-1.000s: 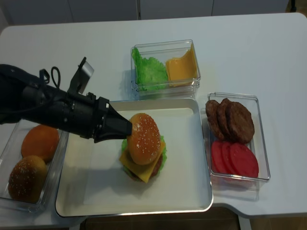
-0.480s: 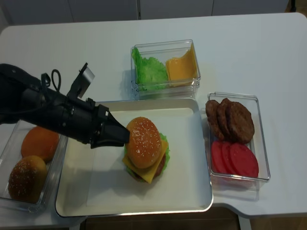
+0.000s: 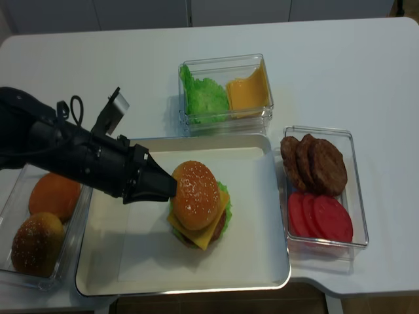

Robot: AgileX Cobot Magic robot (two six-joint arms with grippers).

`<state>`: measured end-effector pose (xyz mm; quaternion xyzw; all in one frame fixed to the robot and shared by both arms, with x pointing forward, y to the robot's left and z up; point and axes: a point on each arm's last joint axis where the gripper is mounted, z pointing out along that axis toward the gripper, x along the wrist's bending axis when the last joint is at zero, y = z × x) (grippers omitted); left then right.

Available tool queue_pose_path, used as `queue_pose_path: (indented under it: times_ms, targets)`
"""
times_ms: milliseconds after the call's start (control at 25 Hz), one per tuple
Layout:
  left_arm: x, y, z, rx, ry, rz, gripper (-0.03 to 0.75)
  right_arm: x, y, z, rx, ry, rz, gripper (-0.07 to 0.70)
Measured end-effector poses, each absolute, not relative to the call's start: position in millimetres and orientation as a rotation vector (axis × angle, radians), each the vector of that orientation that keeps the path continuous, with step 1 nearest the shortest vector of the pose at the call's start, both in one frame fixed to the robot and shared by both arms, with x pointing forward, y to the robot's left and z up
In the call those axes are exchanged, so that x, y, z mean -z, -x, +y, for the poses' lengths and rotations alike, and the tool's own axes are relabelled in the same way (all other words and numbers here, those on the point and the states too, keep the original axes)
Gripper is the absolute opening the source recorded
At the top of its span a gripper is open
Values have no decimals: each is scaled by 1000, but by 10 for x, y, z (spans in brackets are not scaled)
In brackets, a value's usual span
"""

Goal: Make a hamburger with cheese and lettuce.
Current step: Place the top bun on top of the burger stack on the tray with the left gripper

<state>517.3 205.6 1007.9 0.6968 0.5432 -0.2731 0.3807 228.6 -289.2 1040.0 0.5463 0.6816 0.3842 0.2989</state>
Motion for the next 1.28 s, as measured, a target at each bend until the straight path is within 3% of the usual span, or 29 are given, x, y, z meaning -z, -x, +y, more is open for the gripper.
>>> queue_pose_path:
  times_ms: [360, 1280]
  targets:
    - [-10078, -5173, 2057, 698, -1779, 1389, 278, -10400, -2286, -2892, -1020, -1451, 1810, 289]
    - [-10077, -5172, 2058, 708, -1770, 1409, 318, -10400, -2286, -2892, -1020, -1451, 1810, 289]
